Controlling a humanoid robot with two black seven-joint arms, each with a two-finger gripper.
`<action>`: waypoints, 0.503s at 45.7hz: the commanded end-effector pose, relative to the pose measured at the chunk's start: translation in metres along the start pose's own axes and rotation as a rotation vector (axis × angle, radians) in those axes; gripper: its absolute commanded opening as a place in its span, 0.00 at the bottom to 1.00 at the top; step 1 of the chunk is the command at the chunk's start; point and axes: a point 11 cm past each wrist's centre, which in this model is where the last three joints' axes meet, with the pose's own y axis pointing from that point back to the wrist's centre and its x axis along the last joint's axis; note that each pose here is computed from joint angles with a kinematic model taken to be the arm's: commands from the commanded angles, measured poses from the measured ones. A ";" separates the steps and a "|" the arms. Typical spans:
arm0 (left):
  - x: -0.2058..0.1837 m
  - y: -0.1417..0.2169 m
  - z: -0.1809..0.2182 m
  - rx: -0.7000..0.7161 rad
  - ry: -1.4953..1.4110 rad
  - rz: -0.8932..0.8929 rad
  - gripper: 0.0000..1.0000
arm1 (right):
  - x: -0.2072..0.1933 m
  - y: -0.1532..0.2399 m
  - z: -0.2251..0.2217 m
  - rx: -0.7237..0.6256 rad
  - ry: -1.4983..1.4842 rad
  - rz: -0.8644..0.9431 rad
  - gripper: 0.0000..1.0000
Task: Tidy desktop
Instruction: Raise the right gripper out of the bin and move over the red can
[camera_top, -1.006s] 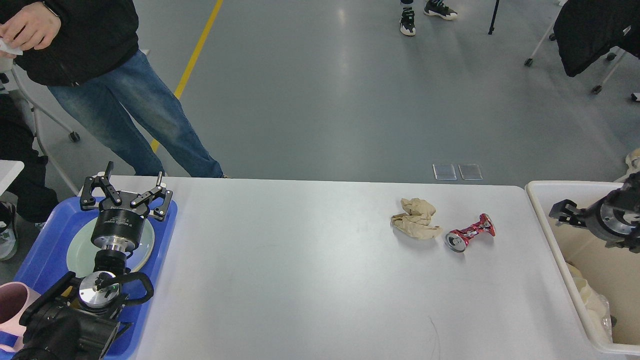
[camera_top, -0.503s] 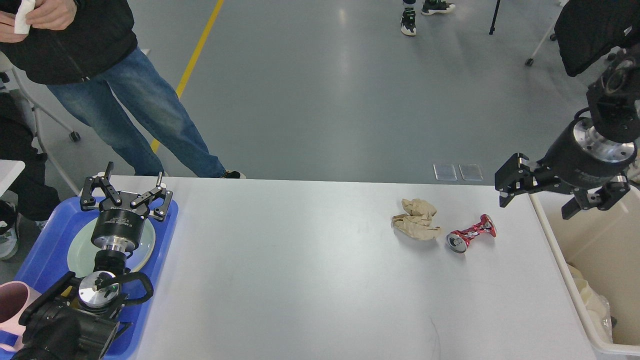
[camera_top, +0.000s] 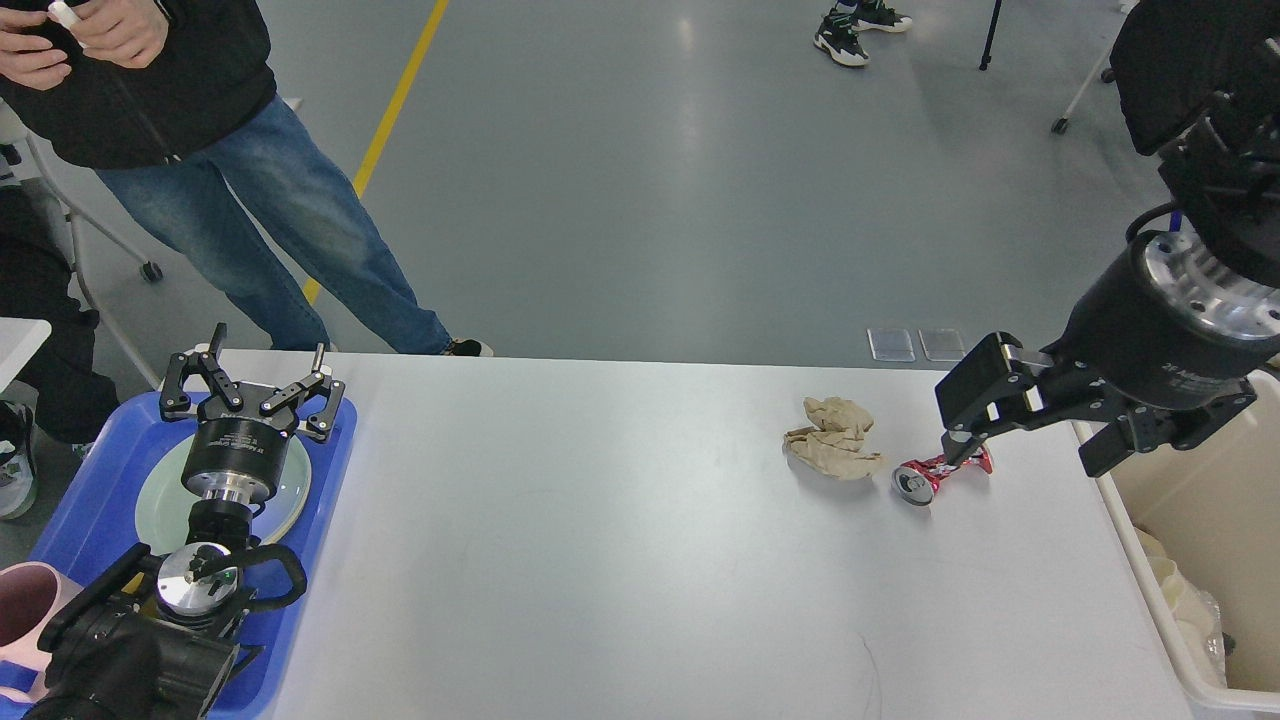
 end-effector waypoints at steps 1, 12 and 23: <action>0.000 0.000 0.000 0.000 0.000 0.000 0.96 | 0.007 0.001 0.000 0.010 -0.016 0.029 1.00; 0.000 0.000 0.000 0.000 0.001 -0.001 0.96 | 0.058 -0.059 0.045 -0.026 -0.213 0.175 1.00; -0.001 0.000 0.000 -0.001 0.000 -0.002 0.96 | 0.099 -0.143 0.095 -0.048 -0.511 0.254 1.00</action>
